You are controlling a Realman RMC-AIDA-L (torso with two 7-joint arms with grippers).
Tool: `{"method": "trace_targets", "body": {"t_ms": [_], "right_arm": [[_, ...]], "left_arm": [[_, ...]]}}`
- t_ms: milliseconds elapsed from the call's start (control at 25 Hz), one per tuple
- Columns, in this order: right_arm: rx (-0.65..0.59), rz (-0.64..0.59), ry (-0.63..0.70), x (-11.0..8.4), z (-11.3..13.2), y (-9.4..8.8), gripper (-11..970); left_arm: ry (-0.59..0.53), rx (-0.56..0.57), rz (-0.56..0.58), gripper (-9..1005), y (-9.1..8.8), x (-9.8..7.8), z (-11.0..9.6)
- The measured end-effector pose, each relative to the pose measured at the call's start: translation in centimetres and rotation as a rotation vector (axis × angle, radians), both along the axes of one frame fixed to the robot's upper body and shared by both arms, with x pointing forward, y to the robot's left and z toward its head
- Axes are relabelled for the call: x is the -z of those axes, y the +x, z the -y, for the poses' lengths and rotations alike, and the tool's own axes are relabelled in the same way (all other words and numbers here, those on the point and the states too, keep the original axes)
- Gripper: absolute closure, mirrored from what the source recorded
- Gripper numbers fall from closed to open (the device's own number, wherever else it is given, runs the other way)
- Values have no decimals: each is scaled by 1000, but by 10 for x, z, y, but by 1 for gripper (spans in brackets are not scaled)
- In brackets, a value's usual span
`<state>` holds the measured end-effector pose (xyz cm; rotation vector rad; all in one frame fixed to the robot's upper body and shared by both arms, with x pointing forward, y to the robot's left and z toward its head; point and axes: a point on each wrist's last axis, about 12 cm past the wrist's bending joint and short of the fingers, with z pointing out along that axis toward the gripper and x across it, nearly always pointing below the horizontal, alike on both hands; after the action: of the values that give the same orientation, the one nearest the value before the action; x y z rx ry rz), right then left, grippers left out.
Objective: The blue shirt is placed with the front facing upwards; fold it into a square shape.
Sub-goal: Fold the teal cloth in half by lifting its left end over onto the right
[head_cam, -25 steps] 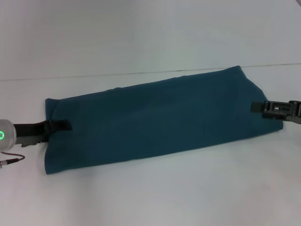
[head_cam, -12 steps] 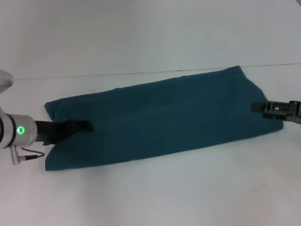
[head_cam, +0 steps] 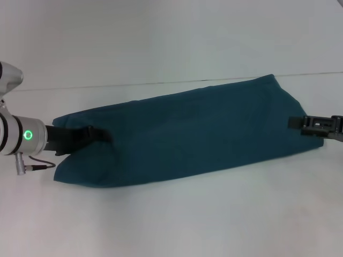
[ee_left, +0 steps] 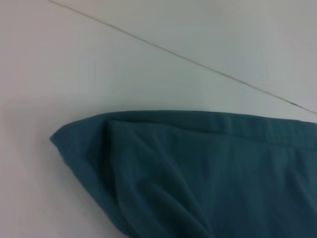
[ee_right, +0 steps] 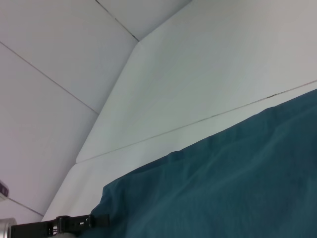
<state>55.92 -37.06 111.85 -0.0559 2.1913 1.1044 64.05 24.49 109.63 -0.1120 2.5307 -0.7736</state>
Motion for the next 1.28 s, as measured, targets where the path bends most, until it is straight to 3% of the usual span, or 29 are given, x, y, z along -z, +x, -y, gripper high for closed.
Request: {"method": "trace_targets", "body": {"t_ms": [320, 520, 640, 840, 1280], "right_arm": [[7, -1, 3, 0, 1, 0, 73], [11, 0, 4, 0, 2, 0, 73], [11, 0, 5, 0, 2, 0, 73], [10, 1, 5, -1, 1, 0, 73], [14, -2, 9, -1, 2, 0, 73]], "left_arm": [[8, -7, 0, 351, 0, 0, -2], [13, -1, 9, 602, 1, -1, -2], [14, 2, 11, 834, 2, -2, -1], [18, 7, 25, 936, 3, -6, -3], [104, -33, 25, 935, 7, -16, -34]]}}
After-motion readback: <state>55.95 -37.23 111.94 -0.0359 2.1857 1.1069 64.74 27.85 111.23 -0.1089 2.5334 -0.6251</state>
